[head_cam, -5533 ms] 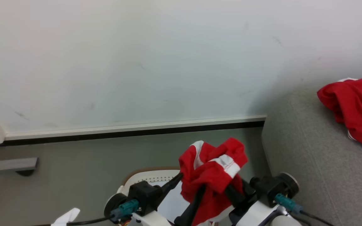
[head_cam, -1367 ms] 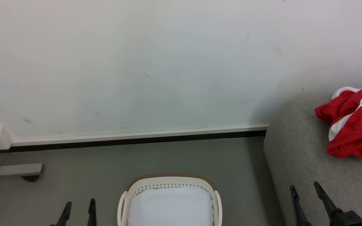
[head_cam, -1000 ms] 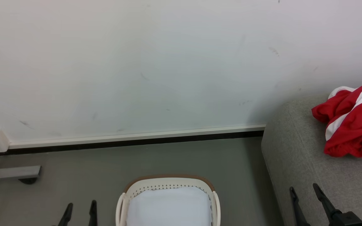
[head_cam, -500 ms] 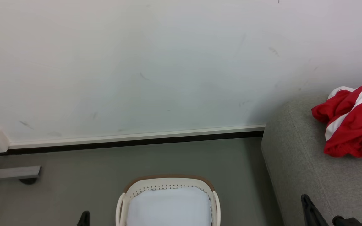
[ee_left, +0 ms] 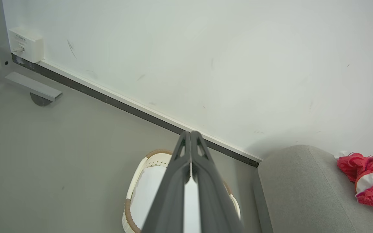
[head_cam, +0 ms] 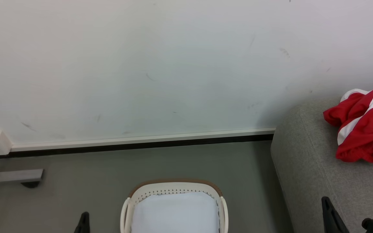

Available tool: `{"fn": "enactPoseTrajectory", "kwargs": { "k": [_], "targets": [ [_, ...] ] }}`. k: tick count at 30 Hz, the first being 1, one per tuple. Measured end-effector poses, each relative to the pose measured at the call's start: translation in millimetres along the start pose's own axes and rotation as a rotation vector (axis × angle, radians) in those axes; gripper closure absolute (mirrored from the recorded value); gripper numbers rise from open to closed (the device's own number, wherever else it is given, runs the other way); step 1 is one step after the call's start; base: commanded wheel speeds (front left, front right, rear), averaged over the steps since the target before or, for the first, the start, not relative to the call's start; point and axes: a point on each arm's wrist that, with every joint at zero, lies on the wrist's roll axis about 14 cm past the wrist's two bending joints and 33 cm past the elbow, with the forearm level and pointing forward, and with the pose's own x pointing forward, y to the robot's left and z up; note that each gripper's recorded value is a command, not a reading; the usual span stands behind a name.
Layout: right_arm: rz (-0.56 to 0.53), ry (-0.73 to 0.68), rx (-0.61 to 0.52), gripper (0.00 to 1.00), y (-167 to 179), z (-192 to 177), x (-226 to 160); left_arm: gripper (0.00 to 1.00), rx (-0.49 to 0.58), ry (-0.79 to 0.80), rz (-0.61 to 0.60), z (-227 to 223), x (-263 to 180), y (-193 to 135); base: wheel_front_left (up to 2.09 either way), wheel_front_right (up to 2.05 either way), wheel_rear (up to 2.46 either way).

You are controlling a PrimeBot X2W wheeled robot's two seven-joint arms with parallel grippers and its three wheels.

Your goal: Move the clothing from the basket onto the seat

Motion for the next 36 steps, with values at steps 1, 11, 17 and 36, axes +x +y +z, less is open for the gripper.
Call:
{"fn": "enactPoseTrajectory", "kwargs": {
  "k": [1,11,17,36],
  "targets": [
    [-0.003,-0.002,0.017,1.0,-0.4,1.0,0.6,1.0,-0.019,0.001,0.003,0.4,0.5,0.3,0.0,0.0,0.0],
    [-0.03,-0.005,0.18,1.0,-5.3,5.1,4.0,1.0,-0.171,-0.004,0.015,5.9,5.7,1.1,0.0,0.0,0.0],
    [-0.037,-0.006,0.267,1.0,-6.2,7.8,6.9,1.0,-0.26,-0.005,0.019,8.9,8.7,1.0,0.0,0.0,0.0],
    [-0.038,-0.02,0.515,1.0,-6.5,18.0,15.5,1.0,-0.498,-0.011,0.02,18.4,16.4,1.0,0.0,0.0,0.0]
  ]
}}
